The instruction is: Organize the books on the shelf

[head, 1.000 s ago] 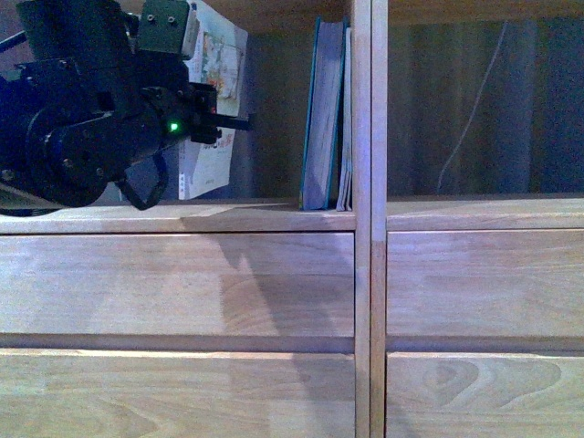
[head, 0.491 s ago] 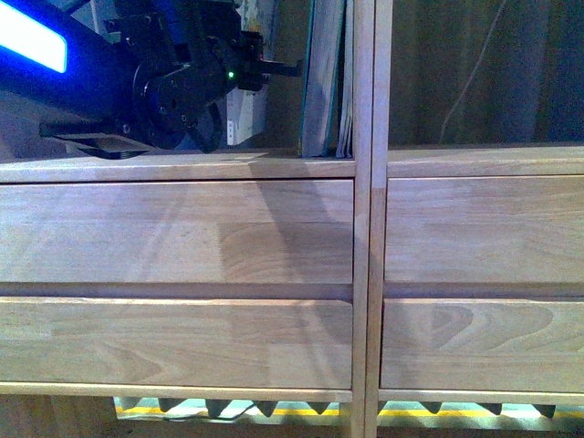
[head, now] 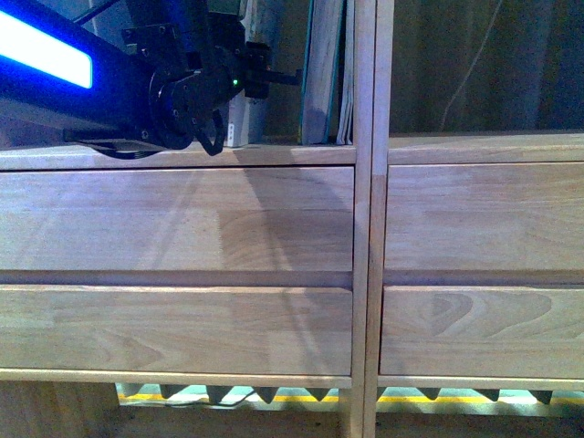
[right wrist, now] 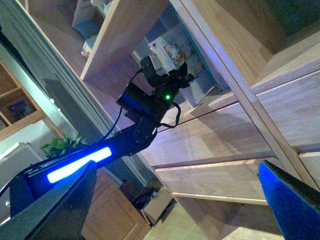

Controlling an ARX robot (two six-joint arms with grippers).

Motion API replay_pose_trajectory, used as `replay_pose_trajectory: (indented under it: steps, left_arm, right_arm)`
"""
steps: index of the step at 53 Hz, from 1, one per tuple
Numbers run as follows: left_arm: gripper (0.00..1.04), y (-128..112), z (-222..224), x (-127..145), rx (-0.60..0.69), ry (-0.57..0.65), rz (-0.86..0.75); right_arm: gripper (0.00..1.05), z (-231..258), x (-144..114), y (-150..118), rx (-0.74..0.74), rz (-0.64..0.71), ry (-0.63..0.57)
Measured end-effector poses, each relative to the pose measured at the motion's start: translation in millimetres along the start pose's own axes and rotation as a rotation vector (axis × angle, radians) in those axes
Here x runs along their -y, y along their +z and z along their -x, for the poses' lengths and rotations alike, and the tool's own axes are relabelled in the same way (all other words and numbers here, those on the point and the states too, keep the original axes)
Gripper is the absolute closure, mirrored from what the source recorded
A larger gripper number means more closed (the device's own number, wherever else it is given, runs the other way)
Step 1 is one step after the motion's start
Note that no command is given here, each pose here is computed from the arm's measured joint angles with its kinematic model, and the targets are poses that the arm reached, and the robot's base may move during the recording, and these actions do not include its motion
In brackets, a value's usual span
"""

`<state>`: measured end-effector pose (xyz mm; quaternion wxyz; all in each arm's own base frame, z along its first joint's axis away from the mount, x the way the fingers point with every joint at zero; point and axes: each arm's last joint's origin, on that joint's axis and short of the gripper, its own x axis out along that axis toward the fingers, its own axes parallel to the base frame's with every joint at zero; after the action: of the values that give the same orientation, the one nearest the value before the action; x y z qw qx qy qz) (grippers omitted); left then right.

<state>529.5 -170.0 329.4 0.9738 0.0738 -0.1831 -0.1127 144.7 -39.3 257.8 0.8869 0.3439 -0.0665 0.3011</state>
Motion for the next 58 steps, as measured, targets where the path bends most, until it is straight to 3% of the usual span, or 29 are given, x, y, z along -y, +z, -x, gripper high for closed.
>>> replay_pose_trajectory:
  steps: [15, 21, 43, 51, 58]
  left_arm:
    - [0.30, -3, 7, 8, 0.010, -0.037, 0.014]
    - [0.06, -5, 20, 10, -0.003, -0.068, 0.057]
    - [0.07, 22, 92, 0, -0.052, -0.131, 0.138]
    - [0.07, 27, 144, -12, -0.120, -0.101, 0.164]
    - [0.07, 38, 190, -28, -0.120, -0.082, 0.151]
  right_arm:
    - [0.07, -1, -2, -1, -0.005, 0.002, 0.017]
    - [0.07, -3, -4, -5, -0.015, -0.016, 0.022]
    - [0.07, -6, -10, -9, -0.022, -0.004, 0.049]
    - [0.07, -6, -4, -12, 0.034, 0.059, -0.083]
    - [0.07, -7, 2, -12, 0.091, 0.229, -0.248]
